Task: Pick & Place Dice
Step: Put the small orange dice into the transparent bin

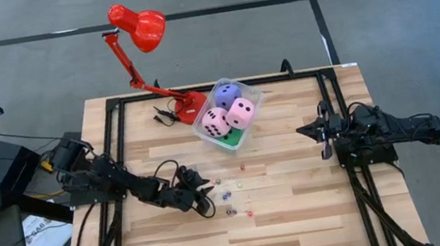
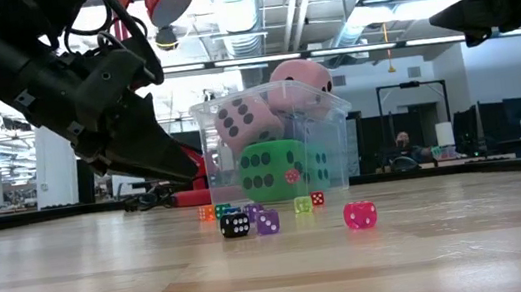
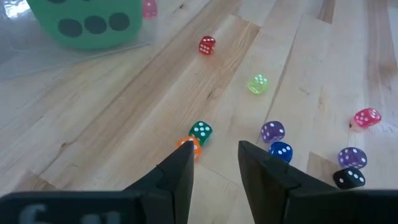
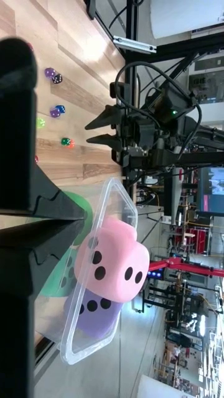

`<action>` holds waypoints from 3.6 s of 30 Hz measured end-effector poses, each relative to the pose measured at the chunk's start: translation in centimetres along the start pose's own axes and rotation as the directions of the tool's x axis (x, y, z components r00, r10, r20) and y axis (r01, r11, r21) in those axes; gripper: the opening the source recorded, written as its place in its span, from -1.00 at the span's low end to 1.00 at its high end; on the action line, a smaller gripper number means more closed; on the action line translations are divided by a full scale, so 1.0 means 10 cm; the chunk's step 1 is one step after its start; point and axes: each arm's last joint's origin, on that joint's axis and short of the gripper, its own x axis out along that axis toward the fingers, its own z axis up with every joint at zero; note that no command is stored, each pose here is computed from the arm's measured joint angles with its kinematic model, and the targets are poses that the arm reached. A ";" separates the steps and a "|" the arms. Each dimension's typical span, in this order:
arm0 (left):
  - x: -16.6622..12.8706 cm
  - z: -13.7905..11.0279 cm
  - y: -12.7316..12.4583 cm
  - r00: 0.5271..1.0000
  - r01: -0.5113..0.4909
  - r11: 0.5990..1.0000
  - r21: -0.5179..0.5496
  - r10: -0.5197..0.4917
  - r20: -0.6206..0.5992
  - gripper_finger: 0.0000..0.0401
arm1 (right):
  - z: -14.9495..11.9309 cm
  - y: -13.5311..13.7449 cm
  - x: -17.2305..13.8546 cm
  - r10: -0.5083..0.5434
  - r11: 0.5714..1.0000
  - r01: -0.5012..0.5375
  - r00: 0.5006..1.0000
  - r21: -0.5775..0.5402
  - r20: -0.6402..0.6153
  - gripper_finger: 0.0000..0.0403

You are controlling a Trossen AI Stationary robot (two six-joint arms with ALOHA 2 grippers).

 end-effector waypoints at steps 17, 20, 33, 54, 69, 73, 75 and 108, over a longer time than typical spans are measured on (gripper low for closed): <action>0.04 0.04 0.05 1.000 -0.017 1.000 -0.014 0.017 0.001 0.12 | 0.00 0.00 0.00 0.000 1.000 0.000 1.000 0.000 0.000 -0.96; 0.04 0.04 0.04 1.000 0.005 1.000 -0.014 -0.005 -0.016 0.26 | 0.00 0.00 0.00 0.000 1.000 0.000 1.000 0.000 0.001 -0.96; 0.04 -0.02 0.08 0.997 -0.026 0.999 0.029 0.028 -0.069 0.32 | 0.00 0.00 0.00 0.000 1.000 0.000 1.000 0.000 0.000 -0.96; 0.28 -0.22 0.08 0.997 -0.062 0.992 0.107 0.067 -0.040 0.16 | 0.00 0.00 0.00 0.001 1.000 -0.001 1.000 0.000 -0.001 -0.96; 0.33 -0.17 0.14 0.996 -0.076 0.994 0.080 0.078 -0.032 0.11 | 0.00 0.00 0.00 0.000 1.000 0.000 1.000 0.000 -0.001 -0.96; 0.33 -0.17 0.14 0.997 -0.076 0.994 0.078 0.078 -0.027 0.08 | 0.00 0.00 0.00 0.001 1.000 -0.001 1.000 0.000 -0.001 -0.96; 0.33 -0.16 0.13 0.997 -0.072 0.994 0.076 0.074 -0.020 0.07 | 0.00 0.00 0.00 0.000 1.000 0.000 1.000 0.000 -0.001 -0.96; 0.39 -0.23 0.09 0.999 -0.050 0.992 0.114 0.051 -0.013 0.07 | -0.01 0.00 0.00 0.000 1.000 0.000 1.000 0.000 -0.002 -0.96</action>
